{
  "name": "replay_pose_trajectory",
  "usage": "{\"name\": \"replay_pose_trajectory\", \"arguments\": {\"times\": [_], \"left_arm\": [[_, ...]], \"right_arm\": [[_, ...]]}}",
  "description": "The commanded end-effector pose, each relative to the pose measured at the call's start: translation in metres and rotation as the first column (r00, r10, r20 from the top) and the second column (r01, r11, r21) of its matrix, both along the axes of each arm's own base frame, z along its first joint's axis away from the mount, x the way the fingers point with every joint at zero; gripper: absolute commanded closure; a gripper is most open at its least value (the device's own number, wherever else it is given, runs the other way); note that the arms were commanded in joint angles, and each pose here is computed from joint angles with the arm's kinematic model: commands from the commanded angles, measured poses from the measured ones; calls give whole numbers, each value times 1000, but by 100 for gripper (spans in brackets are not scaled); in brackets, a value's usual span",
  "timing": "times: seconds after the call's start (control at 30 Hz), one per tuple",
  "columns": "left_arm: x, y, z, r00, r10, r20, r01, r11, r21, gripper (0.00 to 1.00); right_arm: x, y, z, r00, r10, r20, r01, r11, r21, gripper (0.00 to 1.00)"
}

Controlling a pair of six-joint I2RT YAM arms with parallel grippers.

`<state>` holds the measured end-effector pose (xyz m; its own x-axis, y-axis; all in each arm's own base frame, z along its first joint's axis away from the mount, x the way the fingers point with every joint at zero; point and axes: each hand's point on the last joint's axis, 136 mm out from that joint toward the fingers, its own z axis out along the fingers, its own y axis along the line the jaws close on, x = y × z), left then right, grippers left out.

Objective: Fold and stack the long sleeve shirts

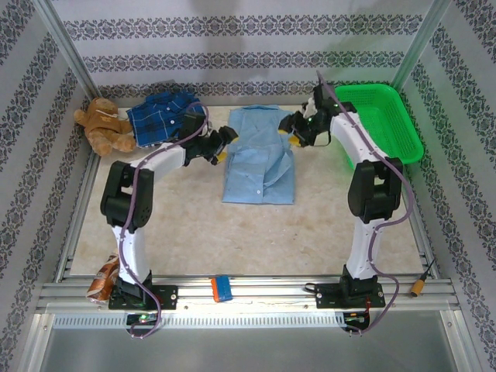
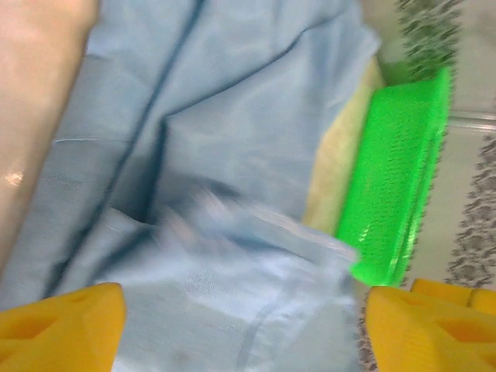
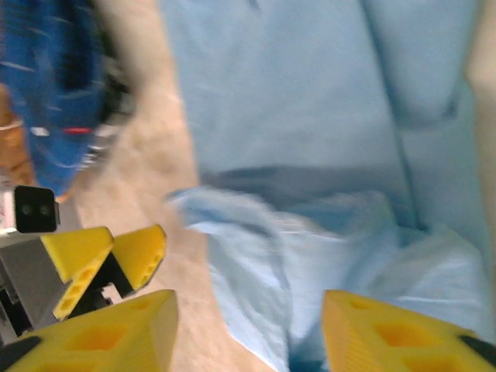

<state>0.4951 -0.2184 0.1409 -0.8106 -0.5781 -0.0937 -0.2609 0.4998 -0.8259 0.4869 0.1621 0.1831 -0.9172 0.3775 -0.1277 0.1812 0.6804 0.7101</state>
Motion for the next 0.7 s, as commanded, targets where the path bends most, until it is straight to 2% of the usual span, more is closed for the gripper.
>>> {"name": "replay_pose_trajectory", "arguments": {"times": [0.0,0.13,0.2,0.3,0.37,0.43,0.5,0.53,0.67], "left_arm": [[-9,23,73,989,39,143,-52,995,82,12],[-45,46,98,984,53,172,-89,973,212,10],[-67,41,102,983,16,184,-62,966,249,10],[-105,19,88,985,-62,159,14,959,285,12],[-126,1,72,984,-104,147,58,956,286,24],[-143,-14,48,986,-120,118,84,959,271,41],[-156,-25,28,988,-130,86,103,959,265,58],[-161,-30,20,987,-138,77,113,957,267,64],[-172,-44,-10,983,-176,50,154,943,297,75]], "right_arm": [[-5,-9,58,993,-5,114,-1,999,54,42],[-27,-29,79,988,-29,152,21,998,53,41],[-49,-39,77,988,-34,152,34,999,0,41],[-95,-56,56,990,-69,120,80,992,-94,48],[-122,-61,34,993,-88,82,97,989,-114,58],[-146,-56,3,997,-75,24,78,990,-116,75],[-158,-47,-23,998,-47,-30,44,992,-114,88],[-161,-41,-32,999,-29,-42,24,993,-115,91],[-158,-18,-63,997,10,-75,-20,991,-129,94]]}}
